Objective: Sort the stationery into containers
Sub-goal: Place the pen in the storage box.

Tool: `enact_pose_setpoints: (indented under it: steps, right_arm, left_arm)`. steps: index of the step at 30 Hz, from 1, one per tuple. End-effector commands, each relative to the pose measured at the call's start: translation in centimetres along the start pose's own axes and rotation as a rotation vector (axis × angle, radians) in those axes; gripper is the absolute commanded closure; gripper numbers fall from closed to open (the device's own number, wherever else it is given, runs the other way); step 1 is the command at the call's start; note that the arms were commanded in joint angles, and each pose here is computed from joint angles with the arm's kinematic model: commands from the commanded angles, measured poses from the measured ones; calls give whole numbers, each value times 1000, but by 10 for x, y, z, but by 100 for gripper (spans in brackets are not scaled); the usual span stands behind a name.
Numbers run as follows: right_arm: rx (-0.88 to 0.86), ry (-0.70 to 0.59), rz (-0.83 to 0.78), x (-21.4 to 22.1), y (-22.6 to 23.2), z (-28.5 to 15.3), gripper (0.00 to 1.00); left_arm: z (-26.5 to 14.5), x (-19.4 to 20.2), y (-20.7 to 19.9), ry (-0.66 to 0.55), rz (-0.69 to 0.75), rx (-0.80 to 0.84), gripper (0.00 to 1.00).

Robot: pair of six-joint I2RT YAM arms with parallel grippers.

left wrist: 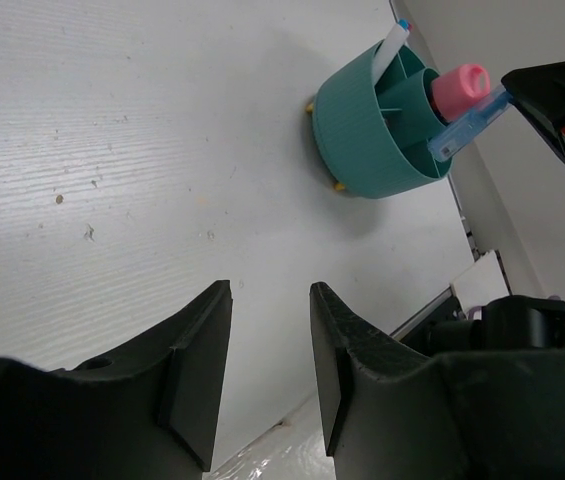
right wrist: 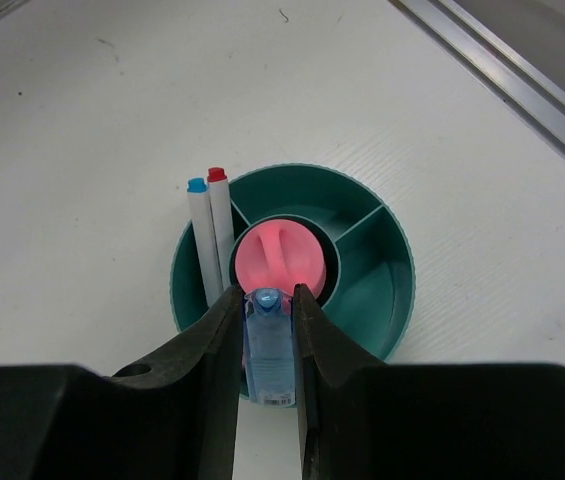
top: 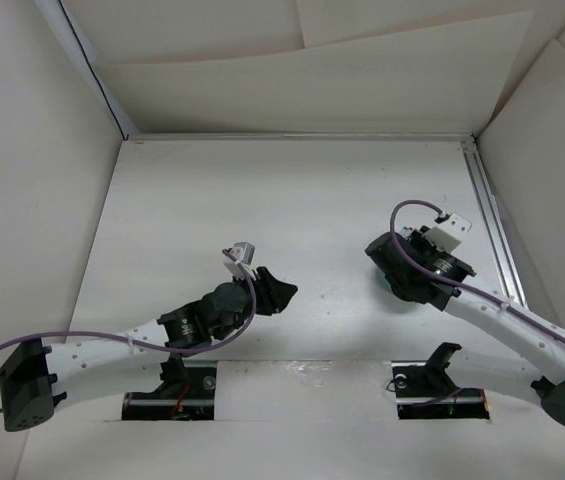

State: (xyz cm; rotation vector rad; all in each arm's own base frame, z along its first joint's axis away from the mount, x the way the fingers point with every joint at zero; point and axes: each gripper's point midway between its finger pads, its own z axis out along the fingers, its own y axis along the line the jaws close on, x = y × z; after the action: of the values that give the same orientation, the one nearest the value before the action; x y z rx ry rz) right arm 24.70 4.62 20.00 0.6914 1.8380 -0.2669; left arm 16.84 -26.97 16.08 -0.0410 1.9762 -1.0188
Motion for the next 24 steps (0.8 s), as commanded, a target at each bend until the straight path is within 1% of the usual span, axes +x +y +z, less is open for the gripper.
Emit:
enact_pose_setpoints:
  steps: [1,23,24]
  right_arm:
    - [22,-34,2,-5,-2,0,91]
    - [83,-66,-81,10,-1,5,91]
    - [88,-65,-80,10,0,5,90]
  left_arm:
    - [0,-6,-9,-23,-14,37,67]
    - [4,1,-3,-6,-13,17,67]
    - [4,1,-3,-6,-13,17,67]
